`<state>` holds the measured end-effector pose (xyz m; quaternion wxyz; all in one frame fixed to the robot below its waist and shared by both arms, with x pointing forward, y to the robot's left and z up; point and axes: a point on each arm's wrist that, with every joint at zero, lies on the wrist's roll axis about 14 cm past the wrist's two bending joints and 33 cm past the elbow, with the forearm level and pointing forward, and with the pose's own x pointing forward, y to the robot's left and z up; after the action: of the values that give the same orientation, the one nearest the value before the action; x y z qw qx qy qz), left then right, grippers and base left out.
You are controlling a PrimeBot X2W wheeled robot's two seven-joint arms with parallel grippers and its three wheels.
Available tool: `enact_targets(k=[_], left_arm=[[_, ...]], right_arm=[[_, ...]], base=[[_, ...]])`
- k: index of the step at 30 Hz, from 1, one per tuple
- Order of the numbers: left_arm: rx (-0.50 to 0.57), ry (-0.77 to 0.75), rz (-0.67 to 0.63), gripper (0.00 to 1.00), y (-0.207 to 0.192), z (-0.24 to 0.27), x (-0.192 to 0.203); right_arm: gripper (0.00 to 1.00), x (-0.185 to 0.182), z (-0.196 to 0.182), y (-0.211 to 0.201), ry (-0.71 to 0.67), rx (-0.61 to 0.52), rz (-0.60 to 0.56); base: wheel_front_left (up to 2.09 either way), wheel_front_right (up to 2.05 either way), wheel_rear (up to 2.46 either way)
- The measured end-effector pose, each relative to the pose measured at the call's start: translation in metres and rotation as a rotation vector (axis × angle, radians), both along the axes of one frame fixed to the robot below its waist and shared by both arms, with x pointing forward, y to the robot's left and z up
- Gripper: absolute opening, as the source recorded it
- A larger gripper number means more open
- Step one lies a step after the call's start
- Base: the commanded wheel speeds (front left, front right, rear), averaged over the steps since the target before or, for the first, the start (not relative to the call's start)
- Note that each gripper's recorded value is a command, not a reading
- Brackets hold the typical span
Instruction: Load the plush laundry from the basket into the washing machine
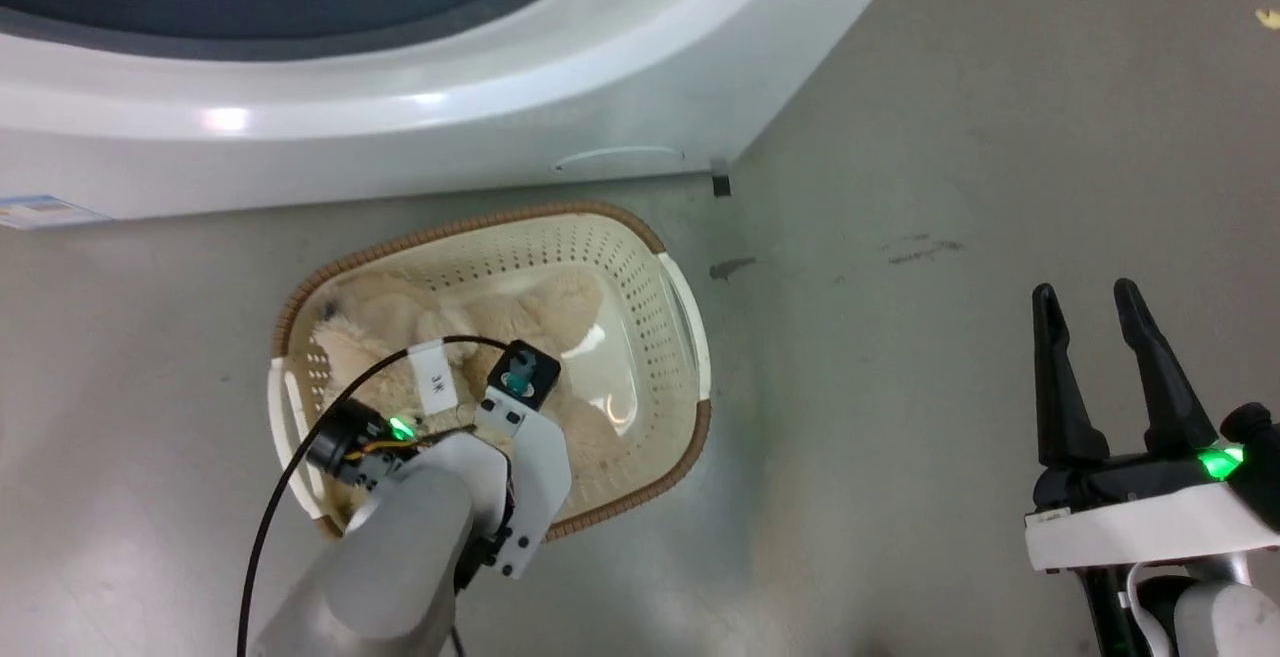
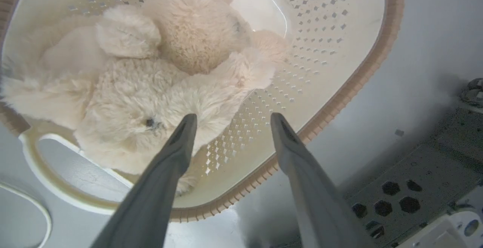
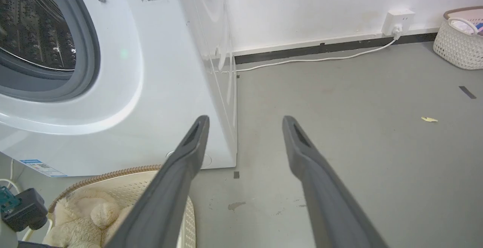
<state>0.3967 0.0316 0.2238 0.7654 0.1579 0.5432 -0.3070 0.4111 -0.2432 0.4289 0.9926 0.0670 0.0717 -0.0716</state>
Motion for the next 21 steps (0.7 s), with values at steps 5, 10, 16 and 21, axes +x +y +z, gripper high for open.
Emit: enact_targets(k=[5,10,16,21], left_arm=[[0.082,0.02,-0.113,1.0,0.004,-0.018,0.005],[0.157,0.049,-0.211,1.0,0.011,-0.038,0.008],[0.232,0.039,-0.317,1.0,0.017,-0.059,0.017],[0.301,0.083,-0.354,1.0,0.025,-0.078,0.016]], right_arm=[[1.0,0.0,-0.014,-0.006,0.031,0.006,-0.02],[1.0,0.002,-0.028,-0.012,0.059,0.006,-0.041],[1.0,0.004,-0.041,-0.019,0.077,0.007,-0.065],[1.0,0.005,-0.053,-0.023,0.099,0.009,-0.08]], base=[[0.0,0.0,0.0],[0.0,0.0,0.0],[0.0,0.0,0.0],[0.0,0.0,0.0]])
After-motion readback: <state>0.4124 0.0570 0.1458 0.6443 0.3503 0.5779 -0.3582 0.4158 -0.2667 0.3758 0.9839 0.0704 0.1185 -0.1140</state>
